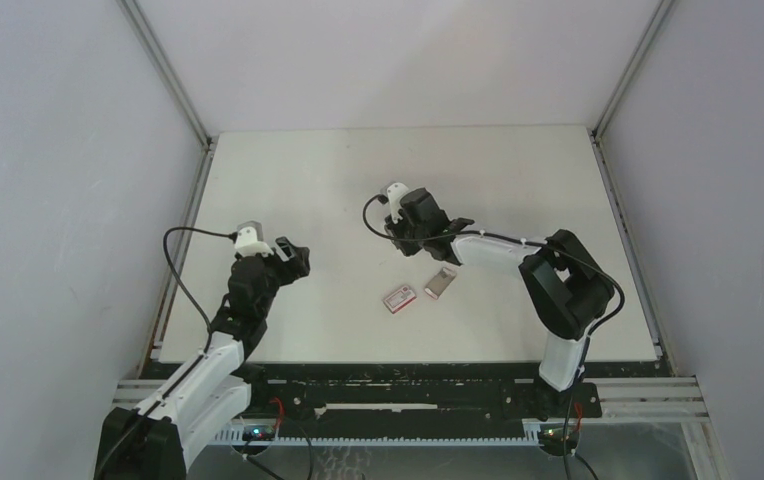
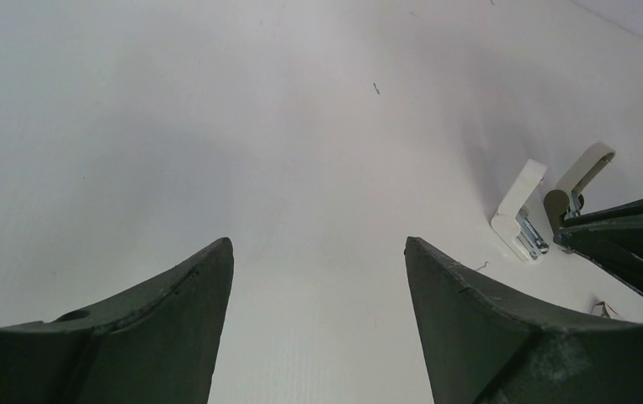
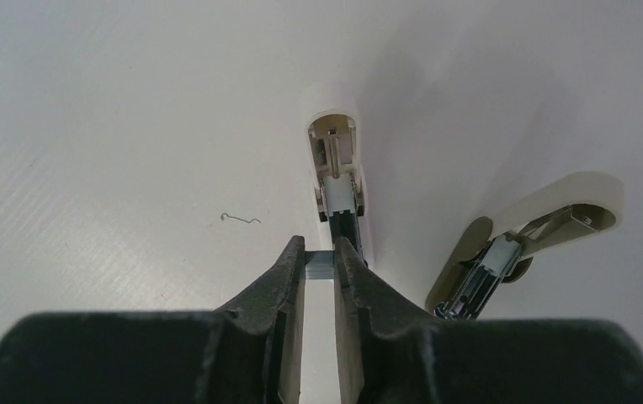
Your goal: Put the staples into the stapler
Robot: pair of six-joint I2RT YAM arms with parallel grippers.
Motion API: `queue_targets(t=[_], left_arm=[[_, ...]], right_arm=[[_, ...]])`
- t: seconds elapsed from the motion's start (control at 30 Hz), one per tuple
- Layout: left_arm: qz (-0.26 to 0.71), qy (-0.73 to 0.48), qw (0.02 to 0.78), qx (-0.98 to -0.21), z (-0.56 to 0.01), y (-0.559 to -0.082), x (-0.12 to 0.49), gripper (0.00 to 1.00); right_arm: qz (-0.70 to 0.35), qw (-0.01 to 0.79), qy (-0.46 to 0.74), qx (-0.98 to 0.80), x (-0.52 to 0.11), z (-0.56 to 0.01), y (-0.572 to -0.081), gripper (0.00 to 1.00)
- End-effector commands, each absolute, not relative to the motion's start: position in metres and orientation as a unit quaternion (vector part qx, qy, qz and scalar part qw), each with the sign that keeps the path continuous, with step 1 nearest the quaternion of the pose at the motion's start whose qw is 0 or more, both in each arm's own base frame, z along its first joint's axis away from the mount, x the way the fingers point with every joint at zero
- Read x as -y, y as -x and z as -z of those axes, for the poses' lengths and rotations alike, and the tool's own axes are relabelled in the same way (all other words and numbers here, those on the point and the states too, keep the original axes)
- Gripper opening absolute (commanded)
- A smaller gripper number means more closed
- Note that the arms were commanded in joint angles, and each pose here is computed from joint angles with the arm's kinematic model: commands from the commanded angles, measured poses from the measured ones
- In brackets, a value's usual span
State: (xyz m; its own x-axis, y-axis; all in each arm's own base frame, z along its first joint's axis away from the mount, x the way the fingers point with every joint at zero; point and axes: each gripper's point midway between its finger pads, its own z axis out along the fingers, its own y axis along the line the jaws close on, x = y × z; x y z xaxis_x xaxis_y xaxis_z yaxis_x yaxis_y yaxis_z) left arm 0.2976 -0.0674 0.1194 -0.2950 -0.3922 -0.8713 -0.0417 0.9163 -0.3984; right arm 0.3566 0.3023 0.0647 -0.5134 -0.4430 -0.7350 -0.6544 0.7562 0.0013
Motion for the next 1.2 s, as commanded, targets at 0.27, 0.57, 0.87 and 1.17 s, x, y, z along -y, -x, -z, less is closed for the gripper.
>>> queue_targets(t=[0.27,0.57,0.87,1.17], left_arm=[[0.152,0.131,0.582,-0.788,-0.114,-0.297,0.067,0.79],[0.154,0.130,0.582,-0.788,-0.114,-0.297,0.068,0.79],[0.155,0.128,0.582,-0.788,-0.113,-0.297,0.068,0.79],[0.156,0.127,0.580,-0.789,-0.113,-0.298,0.069,0.79]], right_arm=[[-0.154,0.380,0.329,-0.851,-0.303,-0.056,-0.370,0.14],[-0.137,0.379,0.325,-0.856,-0.299,-0.049,-0.378,0.14],[-0.138,0.386,0.327,-0.852,-0.300,-0.055,-0.383,0.14],[-0.144,0.390,0.331,-0.847,-0.302,-0.061,-0.383,0.14]])
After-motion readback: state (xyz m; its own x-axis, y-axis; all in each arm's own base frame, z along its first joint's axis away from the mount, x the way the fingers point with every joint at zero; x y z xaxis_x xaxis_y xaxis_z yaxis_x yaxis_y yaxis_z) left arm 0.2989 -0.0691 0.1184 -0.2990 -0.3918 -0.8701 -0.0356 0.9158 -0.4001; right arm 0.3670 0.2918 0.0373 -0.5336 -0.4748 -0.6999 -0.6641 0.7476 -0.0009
